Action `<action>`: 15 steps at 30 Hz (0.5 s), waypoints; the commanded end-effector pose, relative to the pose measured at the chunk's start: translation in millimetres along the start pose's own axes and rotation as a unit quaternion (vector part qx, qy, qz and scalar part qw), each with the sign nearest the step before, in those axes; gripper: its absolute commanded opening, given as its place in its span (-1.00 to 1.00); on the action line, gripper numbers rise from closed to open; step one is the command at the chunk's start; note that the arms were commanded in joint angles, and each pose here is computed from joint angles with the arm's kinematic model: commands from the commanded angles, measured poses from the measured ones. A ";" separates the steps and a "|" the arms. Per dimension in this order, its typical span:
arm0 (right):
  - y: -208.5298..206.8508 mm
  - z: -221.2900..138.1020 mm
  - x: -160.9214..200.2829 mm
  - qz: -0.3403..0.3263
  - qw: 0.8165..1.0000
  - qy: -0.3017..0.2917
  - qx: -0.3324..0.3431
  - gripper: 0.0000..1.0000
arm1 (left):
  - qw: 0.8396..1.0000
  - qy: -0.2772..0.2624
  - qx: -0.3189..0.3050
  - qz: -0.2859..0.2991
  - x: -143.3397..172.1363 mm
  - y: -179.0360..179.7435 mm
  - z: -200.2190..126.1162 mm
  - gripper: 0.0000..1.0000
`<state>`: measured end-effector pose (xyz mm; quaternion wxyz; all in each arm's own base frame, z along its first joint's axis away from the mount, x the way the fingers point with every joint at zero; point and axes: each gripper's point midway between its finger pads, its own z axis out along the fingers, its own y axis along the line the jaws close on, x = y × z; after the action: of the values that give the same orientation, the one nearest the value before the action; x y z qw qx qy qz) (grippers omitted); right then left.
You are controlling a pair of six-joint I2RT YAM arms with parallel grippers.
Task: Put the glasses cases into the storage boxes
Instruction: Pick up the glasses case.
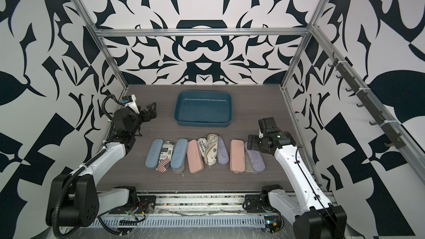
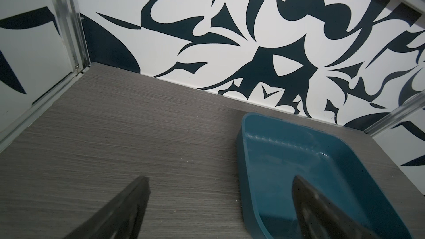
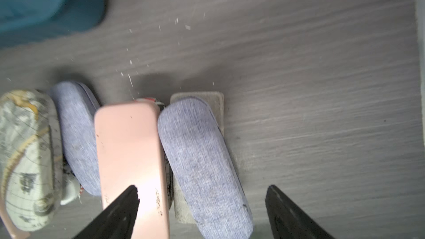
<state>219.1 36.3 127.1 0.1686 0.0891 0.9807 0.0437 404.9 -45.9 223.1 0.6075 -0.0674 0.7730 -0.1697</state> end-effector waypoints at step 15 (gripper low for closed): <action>2.4 19.2 29.5 -0.017 0.991 0.130 0.028 0.82 | 1.000 -0.002 0.023 -0.020 9.1 -4.9 4.4 0.98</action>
<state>198.1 42.4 94.1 0.0433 0.0729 0.9962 0.0199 406.6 -51.4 218.2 0.6053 -0.0694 0.7693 -0.1922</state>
